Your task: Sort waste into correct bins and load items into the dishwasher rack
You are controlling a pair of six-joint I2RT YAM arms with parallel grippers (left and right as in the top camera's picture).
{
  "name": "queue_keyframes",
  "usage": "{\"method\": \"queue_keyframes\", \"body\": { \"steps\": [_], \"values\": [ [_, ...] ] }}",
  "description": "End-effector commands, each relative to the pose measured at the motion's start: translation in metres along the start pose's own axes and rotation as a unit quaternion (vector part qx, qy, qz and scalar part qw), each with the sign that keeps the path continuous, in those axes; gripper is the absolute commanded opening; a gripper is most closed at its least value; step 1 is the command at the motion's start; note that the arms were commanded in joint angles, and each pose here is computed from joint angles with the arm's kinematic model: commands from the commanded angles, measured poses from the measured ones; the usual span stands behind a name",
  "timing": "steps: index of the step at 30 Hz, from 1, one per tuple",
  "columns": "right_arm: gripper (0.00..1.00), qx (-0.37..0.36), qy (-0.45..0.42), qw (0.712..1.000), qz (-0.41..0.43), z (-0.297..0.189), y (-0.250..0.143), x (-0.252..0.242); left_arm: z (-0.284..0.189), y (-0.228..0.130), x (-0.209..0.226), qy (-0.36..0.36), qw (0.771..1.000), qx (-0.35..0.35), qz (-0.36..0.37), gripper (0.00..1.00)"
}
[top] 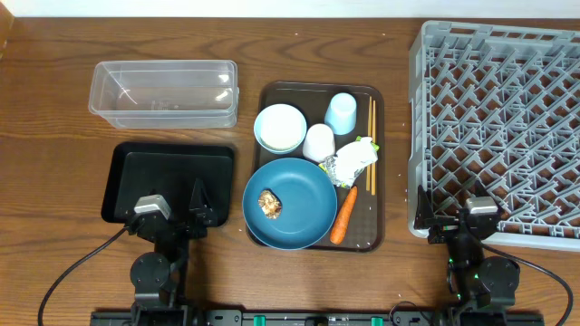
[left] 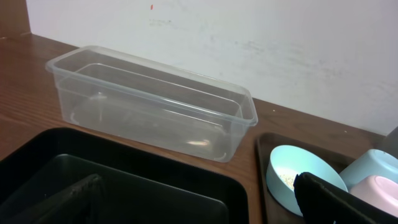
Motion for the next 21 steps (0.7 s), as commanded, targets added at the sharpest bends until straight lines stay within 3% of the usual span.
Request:
{"method": "queue_keyframes", "body": {
  "steps": [1,18,21],
  "values": [
    [0.99,-0.001,-0.006,1.0,0.005,0.0,0.0,-0.002,0.001,-0.014,0.005,0.012,1.0,0.026,0.01,0.98],
    [0.99,-0.001,-0.006,1.0,0.005,0.0,0.0,-0.002,0.001,-0.014,0.005,0.012,1.0,0.026,0.01,0.98],
    [0.99,-0.001,-0.006,1.0,0.006,0.0,0.0,-0.002,0.0,-0.016,-0.007,-0.034,0.997,0.038,-0.062,0.98]
  ]
}}
Point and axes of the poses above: each gripper's point midway between its finger pads, its own z axis out along the fingers, its own x axis along the line the jaws close on, y = z × x, the point moved 5 cm from there along -z, back along the fingers, and after that the axes turned 1 degree about z, right-handed, at the moved point
